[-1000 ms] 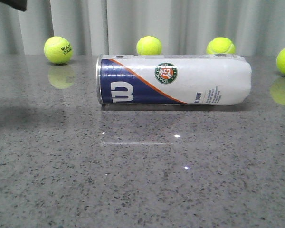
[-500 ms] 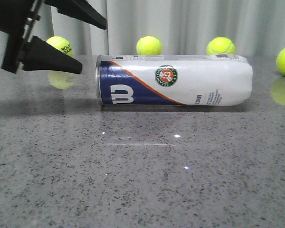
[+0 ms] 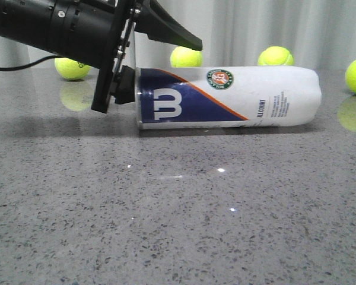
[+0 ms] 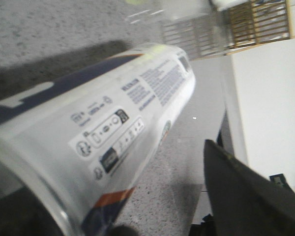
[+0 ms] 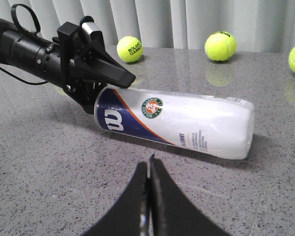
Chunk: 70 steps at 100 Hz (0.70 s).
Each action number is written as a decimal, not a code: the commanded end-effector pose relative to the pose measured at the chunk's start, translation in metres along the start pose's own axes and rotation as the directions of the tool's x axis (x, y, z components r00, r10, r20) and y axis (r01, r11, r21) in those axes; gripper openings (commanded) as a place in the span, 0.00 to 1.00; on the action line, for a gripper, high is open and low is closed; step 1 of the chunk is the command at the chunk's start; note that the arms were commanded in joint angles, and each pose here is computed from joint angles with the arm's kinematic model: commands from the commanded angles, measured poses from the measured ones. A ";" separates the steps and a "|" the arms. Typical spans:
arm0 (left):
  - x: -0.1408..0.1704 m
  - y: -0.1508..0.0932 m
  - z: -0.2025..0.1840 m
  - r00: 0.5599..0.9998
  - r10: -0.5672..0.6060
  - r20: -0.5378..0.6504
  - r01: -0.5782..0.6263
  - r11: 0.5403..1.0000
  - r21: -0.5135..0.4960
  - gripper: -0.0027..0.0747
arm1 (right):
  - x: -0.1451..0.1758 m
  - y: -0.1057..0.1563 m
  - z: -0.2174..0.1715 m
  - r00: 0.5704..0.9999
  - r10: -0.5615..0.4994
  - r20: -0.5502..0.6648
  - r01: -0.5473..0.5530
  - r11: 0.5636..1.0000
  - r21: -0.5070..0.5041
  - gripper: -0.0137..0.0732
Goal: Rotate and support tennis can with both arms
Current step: 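Move the left gripper to the can's metal end and grasp it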
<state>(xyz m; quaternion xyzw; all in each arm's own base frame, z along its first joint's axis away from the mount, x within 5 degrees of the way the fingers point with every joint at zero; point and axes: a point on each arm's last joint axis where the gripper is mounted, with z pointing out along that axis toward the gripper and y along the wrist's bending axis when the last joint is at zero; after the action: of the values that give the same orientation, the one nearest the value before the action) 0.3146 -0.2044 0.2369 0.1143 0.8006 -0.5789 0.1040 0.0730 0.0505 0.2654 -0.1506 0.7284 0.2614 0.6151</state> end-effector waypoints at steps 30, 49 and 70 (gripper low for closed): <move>-0.004 -0.032 -0.005 0.999 0.039 0.015 -0.040 0.989 0.144 0.21 | -0.015 0.002 -0.001 0.995 -0.019 0.100 0.020 1.000 -0.010 0.09; -0.003 -0.033 -0.006 0.999 0.042 0.004 -0.042 0.987 0.156 0.07 | -0.015 0.002 -0.001 0.995 -0.019 0.100 0.020 1.000 -0.010 0.09; -0.001 -0.040 -0.007 0.991 0.133 -0.004 -0.129 0.966 0.226 0.01 | -0.015 0.002 -0.001 0.995 -0.019 0.100 0.020 1.000 -0.010 0.09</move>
<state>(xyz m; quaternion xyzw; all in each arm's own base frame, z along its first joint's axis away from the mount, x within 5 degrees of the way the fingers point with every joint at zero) 0.3112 -0.2072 0.2431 0.1455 0.7700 -0.6133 0.0989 0.0730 0.0505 0.2654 -0.1508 0.7284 0.2612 0.6152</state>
